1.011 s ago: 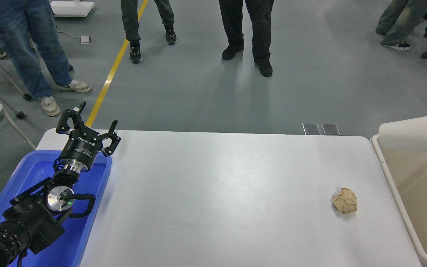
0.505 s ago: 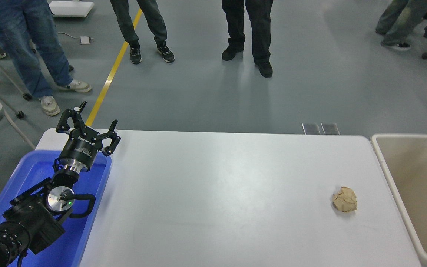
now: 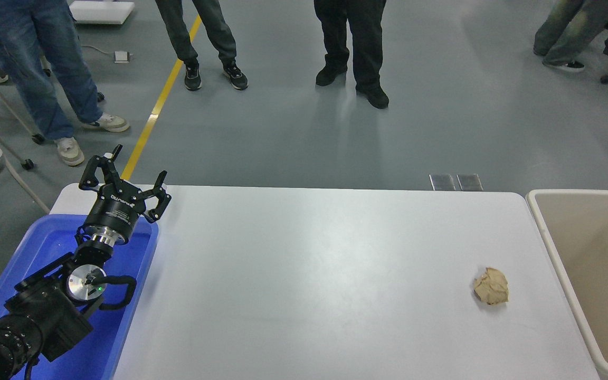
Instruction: Dispose of the paper cup in the dustbin
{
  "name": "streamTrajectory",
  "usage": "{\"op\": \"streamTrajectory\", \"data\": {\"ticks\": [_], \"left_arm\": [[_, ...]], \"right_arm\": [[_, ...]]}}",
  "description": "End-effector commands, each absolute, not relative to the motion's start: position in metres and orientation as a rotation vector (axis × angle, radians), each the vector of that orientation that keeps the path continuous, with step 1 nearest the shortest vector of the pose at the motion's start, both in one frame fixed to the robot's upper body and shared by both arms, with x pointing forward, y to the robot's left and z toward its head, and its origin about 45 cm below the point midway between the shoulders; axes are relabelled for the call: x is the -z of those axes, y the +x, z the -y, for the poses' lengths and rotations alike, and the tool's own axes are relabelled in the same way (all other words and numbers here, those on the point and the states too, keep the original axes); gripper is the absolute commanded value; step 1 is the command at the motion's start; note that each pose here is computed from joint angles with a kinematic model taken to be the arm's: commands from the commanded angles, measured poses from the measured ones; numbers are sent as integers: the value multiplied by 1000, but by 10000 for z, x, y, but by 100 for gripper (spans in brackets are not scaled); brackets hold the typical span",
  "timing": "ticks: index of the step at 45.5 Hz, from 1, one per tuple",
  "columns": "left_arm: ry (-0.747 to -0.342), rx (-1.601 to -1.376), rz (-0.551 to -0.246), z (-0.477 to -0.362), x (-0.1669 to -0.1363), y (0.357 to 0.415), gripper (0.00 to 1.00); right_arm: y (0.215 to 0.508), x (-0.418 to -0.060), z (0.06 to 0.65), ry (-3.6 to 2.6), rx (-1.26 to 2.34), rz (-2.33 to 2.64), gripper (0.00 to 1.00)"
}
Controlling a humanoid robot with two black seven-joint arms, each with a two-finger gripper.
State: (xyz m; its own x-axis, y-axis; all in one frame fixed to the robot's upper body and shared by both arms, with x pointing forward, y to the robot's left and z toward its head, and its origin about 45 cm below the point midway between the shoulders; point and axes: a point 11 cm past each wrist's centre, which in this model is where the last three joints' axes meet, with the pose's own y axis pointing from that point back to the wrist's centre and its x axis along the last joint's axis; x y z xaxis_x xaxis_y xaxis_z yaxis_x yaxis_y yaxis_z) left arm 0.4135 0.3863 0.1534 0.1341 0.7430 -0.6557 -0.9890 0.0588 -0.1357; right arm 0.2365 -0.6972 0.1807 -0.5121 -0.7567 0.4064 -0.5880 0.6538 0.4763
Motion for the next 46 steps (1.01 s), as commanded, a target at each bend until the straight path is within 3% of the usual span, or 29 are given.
{"op": "streamTrajectory", "data": {"ticks": [1, 19, 46], "left_arm": [[-644, -1389, -477, -3858, -1532, 4136, 100], [-644, -1389, -477, -3858, -1532, 4136, 100], [-644, -1389, -477, -3858, -1532, 4136, 100]], "right_arm": [[2392, -1300, 6627, 929, 843, 2428, 0], [2625, -893, 6114, 949, 1055, 2402, 0], [2671, -779, 5950, 784, 1124, 2423, 0]]}}
